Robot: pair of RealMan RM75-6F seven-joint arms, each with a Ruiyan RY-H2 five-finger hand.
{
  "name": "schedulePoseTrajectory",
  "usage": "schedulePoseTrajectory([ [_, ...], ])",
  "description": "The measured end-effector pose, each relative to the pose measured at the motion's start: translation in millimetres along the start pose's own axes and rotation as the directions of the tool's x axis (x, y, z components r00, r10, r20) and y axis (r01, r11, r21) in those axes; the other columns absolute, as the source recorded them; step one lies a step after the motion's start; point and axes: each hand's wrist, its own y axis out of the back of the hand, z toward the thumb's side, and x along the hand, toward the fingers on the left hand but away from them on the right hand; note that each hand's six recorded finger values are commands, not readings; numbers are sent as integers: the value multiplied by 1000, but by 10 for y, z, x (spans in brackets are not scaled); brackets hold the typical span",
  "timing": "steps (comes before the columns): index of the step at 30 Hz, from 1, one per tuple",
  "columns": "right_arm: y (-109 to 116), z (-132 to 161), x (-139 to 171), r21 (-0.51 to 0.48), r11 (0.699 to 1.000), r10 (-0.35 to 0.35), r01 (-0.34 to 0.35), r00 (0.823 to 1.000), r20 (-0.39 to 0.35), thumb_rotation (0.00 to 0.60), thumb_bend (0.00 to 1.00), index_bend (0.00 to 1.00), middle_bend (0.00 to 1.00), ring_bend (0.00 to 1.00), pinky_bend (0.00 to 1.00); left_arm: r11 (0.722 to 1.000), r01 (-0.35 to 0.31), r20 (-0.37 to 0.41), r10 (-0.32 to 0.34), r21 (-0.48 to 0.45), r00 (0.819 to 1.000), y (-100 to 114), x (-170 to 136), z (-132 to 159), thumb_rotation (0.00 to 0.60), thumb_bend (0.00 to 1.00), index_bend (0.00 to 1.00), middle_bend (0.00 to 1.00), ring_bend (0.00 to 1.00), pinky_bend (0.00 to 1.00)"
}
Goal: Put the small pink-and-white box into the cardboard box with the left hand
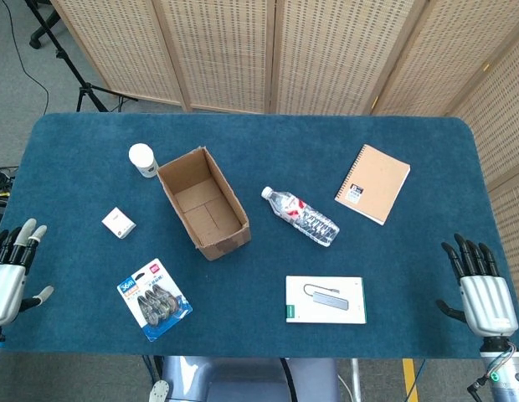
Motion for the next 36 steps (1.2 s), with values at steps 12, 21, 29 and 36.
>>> schedulePoseTrajectory([
  [12,7,18,3,-2,1000,-13,13,1000,-12,600,131,79,0,0,0,1000,13,14,-12,-8,1000,-15,31,17,600,138,0,0,0,26],
  [21,-9,28,-14,0,1000,-10,10,1000,-16,600,131,79,0,0,0,999,33,75,-31,-27,997,-75,119,92,600,254,0,0,0,108],
  [29,-8,28,-9,-3,1000,-14,14,1000,-17,600,131,79,0,0,0,994,111,90,-109,-12,990,-96,278,78,600,266,84,85,23,196],
  [36,-4,35,-8,-3,1000,-16,16,1000,-20,600,131,79,0,0,0,989,145,102,-142,-19,985,7,514,50,600,270,211,196,111,265],
])
